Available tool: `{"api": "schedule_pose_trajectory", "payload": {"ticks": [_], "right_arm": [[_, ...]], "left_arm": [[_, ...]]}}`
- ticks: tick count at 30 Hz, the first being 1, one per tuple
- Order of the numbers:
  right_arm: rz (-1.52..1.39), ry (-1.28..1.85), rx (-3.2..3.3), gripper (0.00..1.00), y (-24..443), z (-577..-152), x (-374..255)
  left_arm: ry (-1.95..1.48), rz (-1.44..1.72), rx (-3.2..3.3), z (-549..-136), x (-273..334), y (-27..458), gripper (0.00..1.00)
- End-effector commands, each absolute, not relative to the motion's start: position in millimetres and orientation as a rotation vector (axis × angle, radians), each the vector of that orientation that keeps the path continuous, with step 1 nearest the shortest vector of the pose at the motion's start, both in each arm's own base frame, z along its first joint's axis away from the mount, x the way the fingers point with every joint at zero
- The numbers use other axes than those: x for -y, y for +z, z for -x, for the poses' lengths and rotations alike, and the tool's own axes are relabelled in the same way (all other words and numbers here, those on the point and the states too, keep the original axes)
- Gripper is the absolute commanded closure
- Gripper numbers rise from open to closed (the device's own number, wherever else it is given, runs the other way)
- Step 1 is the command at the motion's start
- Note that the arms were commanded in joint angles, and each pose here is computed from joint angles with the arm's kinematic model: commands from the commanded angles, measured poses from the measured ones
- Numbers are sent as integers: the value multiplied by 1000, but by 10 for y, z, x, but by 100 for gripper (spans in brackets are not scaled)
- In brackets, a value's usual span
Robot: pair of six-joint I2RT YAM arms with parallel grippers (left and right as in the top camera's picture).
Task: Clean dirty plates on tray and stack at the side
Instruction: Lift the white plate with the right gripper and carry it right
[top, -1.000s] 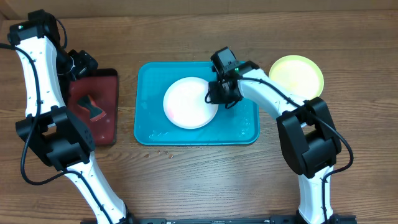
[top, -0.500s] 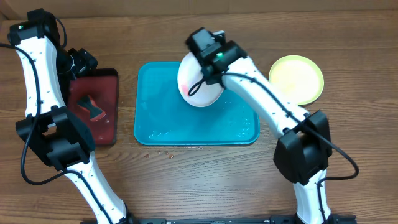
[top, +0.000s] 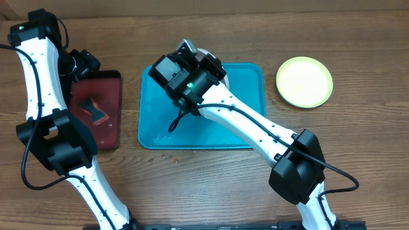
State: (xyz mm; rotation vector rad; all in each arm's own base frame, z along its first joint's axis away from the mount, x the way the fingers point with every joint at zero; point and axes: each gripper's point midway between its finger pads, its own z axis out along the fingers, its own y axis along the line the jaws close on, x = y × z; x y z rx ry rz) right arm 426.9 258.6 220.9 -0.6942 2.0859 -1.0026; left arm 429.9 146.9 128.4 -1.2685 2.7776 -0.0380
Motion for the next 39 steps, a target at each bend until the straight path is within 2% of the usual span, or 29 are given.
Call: {"api": "schedule_pose_trajectory", "payload": {"ticks": [1,7,14,17,19,21,25,28,34,39], "right_arm": [[727,-1224,-1915,96,2774,-4241,-2479],[830,-1318,-1855,96,2854,-4215,-2541],[790,-1363,-1830,96,2929,-4204,-2500],[832,-1079,-1972,96,2589,-4221,-2685],[1166,-689,-2163,96,2010,-4054,-3004],[1311,-548,-2224,96,1789,-3997,-3012],[794,-679,-2317,96,2021,-4446,-2356],[545,-564,-2412,96,2043,-4657,-1962],[231,161,-2717,96,1711,-4833,-1225],[-33,490,-2763,96,1642,-4810,-510]], "left_arm": [[-55,1253,-2762,-4327,-1448,1356,0],[-55,1252,-2762,-4328,-1447,1356,0],[-55,1254,-2762,-4326,-1452,1356,0],[-55,1254,-2762,-4326,-1452,1356,0],[-55,1254,-2762,-4326,-1452,1356,0],[-55,1251,-2763,-4329,-1443,1356,0],[-55,1251,-2763,-4329,-1443,1356,0],[-55,1252,-2763,-4328,-1445,1356,0],[-55,1253,-2762,-4327,-1450,1356,0],[-55,1251,-2763,-4329,-1443,1356,0]]}}
